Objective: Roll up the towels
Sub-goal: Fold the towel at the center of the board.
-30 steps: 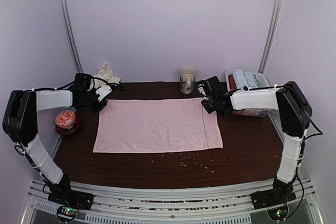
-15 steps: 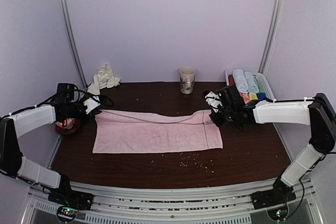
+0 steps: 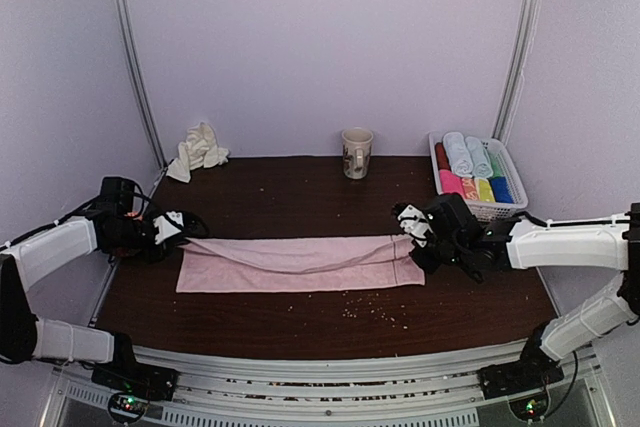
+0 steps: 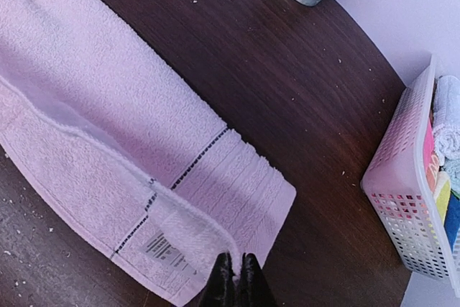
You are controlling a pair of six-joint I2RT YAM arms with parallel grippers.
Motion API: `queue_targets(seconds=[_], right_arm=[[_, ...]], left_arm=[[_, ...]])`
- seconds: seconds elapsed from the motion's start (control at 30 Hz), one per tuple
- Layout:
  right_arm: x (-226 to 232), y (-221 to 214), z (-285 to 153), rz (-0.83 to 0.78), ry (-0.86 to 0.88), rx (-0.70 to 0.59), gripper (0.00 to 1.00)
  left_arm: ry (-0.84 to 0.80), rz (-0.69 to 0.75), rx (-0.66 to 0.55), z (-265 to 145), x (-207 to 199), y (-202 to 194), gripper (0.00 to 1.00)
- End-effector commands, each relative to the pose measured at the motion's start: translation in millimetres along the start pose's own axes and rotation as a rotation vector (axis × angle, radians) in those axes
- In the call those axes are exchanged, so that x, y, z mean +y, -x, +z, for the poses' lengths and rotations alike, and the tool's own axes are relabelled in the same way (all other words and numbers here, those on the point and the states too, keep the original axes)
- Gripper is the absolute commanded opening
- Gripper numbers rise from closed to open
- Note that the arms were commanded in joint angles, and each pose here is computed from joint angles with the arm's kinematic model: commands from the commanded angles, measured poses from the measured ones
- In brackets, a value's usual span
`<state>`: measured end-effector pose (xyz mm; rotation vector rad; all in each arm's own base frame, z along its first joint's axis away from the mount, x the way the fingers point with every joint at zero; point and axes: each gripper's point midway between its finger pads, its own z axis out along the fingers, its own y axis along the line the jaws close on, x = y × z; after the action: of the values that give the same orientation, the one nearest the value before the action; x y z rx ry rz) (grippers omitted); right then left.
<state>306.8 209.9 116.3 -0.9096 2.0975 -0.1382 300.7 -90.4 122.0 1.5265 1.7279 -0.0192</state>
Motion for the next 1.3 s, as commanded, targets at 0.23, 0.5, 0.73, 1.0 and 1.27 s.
queue_targets(seconds=[0.23,0.5,0.73,1.0,1.27], right_arm=[[13,-29,5,-0.111,-0.066,0.061,0.00],[11,-40,8,-0.119,-0.106,0.094,0.00],[20,-43,10,-0.145,-0.078,0.113,0.00],[38,-53,14,-0.169,-0.012,0.153,0.19],[39,-44,3,-0.143,-0.011,0.151,0.48]], left_arm=[[-0.117,0.069,0.023,-3,-46,-14,0.00],[-0.160,0.075,0.046,0,-63,-25,0.00],[-0.189,0.071,0.085,5,-71,-36,0.01],[-0.193,0.059,0.100,7,-69,-39,0.15],[-0.152,0.070,0.163,4,-60,-47,0.32]])
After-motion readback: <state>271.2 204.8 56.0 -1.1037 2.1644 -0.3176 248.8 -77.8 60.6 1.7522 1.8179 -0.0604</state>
